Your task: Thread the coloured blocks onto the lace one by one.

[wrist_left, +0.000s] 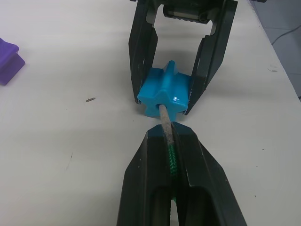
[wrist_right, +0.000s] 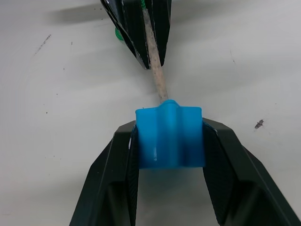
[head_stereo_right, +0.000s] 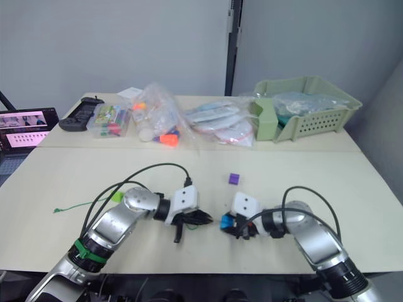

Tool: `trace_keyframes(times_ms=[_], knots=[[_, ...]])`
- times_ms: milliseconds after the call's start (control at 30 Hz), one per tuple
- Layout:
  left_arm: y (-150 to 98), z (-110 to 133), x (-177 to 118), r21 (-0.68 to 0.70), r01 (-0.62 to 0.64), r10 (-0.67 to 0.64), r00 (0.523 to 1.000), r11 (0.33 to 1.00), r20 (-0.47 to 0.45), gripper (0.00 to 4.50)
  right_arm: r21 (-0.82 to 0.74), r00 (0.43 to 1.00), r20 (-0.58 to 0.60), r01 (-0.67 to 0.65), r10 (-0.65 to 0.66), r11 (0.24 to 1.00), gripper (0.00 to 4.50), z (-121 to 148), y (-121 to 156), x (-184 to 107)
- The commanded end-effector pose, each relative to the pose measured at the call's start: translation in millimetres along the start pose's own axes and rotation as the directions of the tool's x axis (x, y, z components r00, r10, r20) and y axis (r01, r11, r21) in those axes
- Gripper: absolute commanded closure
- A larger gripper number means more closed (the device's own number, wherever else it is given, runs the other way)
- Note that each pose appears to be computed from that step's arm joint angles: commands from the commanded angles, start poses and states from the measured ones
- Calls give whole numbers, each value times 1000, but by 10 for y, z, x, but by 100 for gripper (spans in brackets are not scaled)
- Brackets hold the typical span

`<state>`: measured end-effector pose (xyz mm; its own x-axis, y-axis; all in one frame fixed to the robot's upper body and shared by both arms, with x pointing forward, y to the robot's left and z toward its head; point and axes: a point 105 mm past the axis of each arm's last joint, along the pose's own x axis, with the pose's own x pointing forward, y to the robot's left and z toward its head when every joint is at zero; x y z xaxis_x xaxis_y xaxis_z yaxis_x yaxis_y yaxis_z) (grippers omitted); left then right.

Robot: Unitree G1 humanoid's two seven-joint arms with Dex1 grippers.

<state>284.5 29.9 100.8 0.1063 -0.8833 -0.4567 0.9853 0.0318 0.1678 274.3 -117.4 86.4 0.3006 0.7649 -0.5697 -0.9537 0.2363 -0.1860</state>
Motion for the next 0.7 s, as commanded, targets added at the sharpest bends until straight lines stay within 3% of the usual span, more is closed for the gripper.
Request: trace_keyframes(times_ms=[33,433,567,700], knots=[[-33,164,12,47,20,-23,998,999,50,450,41,998,-30,-45,46,998,314,-115,109,68],[-181,162,395,80,123,-127,991,989,48,450,37,998,-27,-48,49,998,314,-83,119,81],[-255,295,517,106,161,-171,981,981,88,450,40,999,-27,-46,47,998,314,-79,123,80],[-304,284,530,105,182,-191,977,978,89,450,42,999,-27,-38,40,998,314,-75,114,77]])
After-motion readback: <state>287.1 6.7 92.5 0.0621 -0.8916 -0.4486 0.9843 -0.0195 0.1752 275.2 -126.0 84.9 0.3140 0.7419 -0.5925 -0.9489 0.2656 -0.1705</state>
